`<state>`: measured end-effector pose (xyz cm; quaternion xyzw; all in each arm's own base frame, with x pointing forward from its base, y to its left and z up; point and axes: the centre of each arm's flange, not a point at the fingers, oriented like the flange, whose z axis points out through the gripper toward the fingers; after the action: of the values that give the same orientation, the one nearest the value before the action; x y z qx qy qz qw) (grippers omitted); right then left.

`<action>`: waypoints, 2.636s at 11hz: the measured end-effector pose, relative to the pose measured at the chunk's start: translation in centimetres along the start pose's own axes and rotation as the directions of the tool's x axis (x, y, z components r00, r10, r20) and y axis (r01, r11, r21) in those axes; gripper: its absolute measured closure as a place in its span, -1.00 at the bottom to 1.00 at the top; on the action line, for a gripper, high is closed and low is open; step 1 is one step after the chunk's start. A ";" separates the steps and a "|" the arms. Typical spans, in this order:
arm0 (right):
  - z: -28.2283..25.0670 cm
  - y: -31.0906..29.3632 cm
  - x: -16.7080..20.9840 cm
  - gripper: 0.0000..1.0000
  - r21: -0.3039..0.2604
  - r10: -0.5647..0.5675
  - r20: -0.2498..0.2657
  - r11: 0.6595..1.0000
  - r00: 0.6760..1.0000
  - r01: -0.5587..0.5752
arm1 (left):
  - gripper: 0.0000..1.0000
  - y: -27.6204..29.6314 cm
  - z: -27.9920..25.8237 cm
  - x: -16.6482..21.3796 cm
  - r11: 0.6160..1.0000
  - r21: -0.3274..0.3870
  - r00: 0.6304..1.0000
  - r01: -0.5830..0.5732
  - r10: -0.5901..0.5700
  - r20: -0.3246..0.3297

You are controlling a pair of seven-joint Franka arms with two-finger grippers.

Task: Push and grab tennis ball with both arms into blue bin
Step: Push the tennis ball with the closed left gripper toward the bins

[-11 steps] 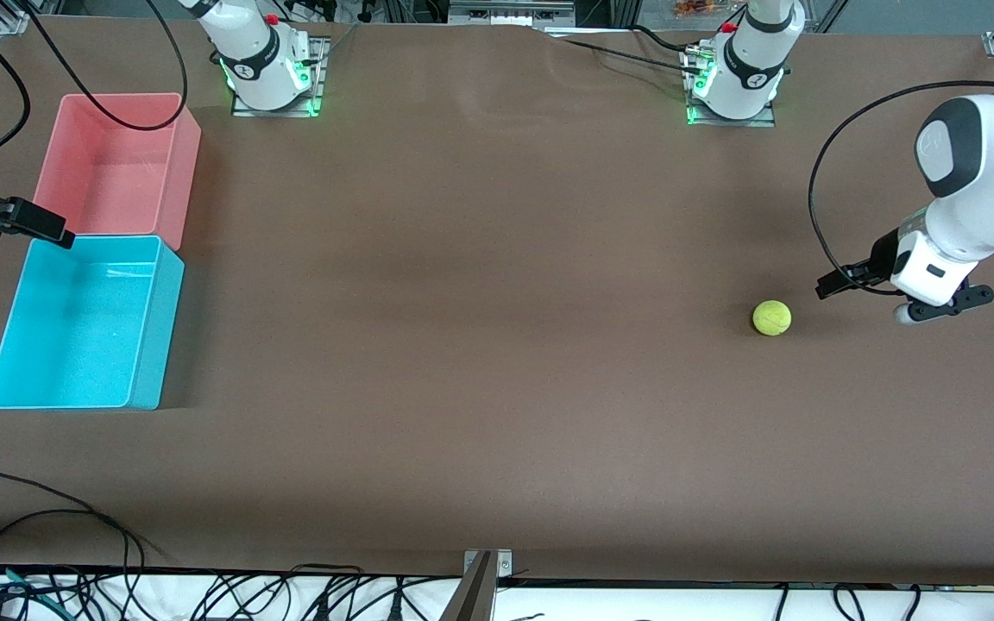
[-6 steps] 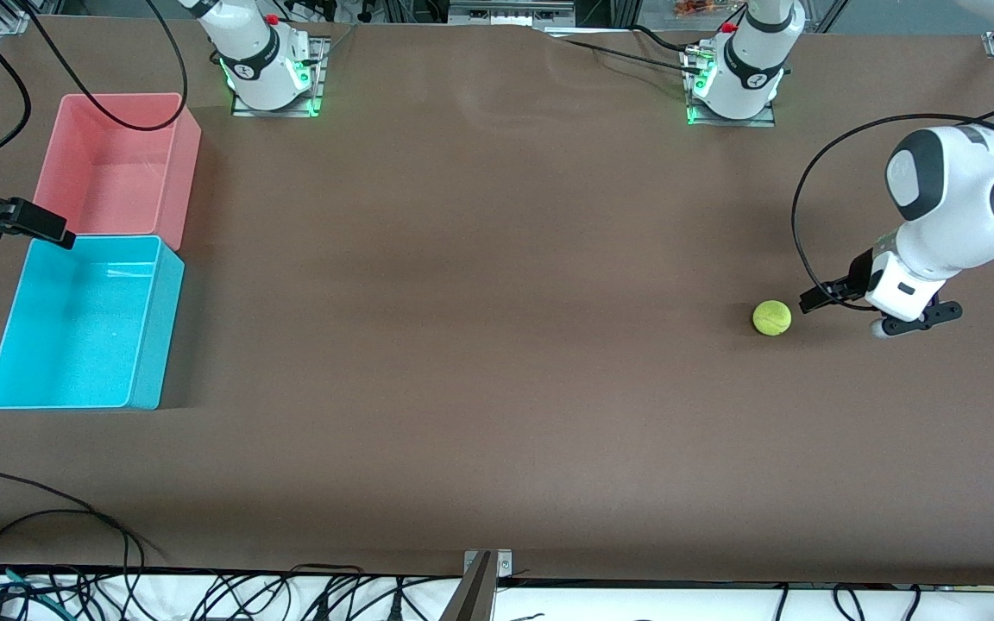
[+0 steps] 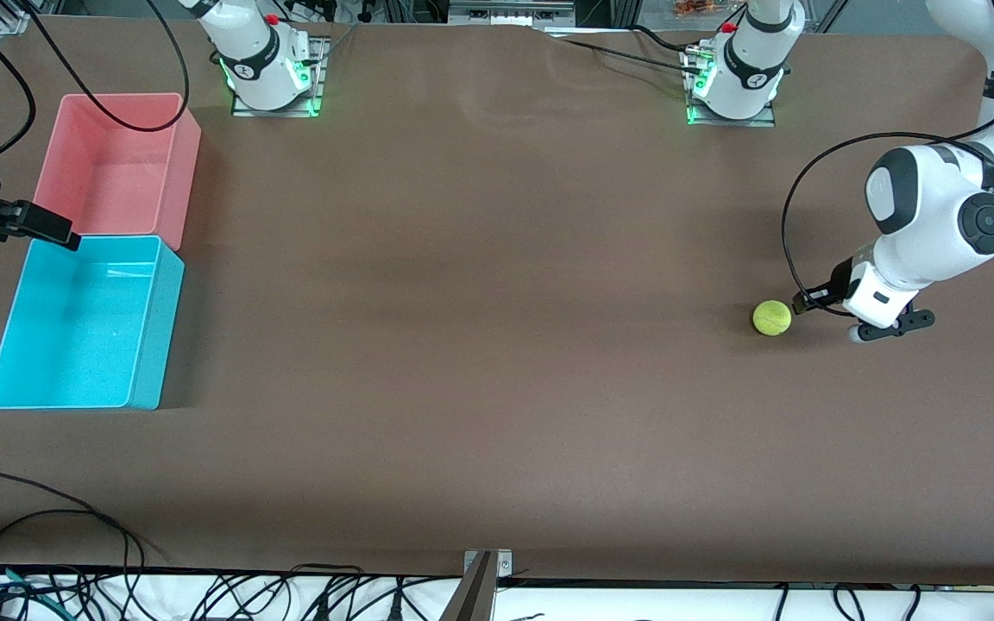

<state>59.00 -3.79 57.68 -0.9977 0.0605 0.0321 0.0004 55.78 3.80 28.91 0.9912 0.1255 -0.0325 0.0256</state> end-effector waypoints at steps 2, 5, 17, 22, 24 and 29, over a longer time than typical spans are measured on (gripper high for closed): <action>0.0 -0.2 0.0 -1.00 0.000 -0.003 0.001 1.000 1.000 0.003 | 0.63 0.3 0.1 -0.1 0.996 0.000 0.996 -0.092 0.092 0.001; 0.0 -0.2 0.0 -1.00 0.000 -0.004 0.001 1.000 1.000 0.004 | 0.98 0.3 0.1 -0.1 0.957 0.000 0.957 -0.289 0.289 0.002; 0.6 -0.3 0.3 -1.00 0.000 -0.003 0.010 1.000 1.000 0.003 | 0.98 -0.9 3.1 -0.4 0.275 0.137 0.277 -0.952 0.961 -0.005; 0.6 -0.3 0.3 -1.00 0.000 -0.003 0.011 1.000 1.000 0.003 | 0.98 -5.0 5.5 0.1 0.104 0.149 0.109 -0.983 0.994 0.026; 0.8 -0.3 0.3 -1.00 0.000 -0.003 0.016 1.000 1.000 0.003 | 0.98 -5.3 7.5 0.2 0.060 0.149 0.065 -0.987 0.997 0.031; 2.5 -0.4 0.9 -1.00 0.001 -0.006 0.047 1.000 0.999 0.006 | 0.98 -4.9 9.2 0.3 -0.060 0.155 -0.054 -0.986 0.998 0.044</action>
<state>59.77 -3.46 55.13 -0.9968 0.0576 0.0555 0.0022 54.33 8.06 19.56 0.7723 -0.6337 0.0285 -0.0329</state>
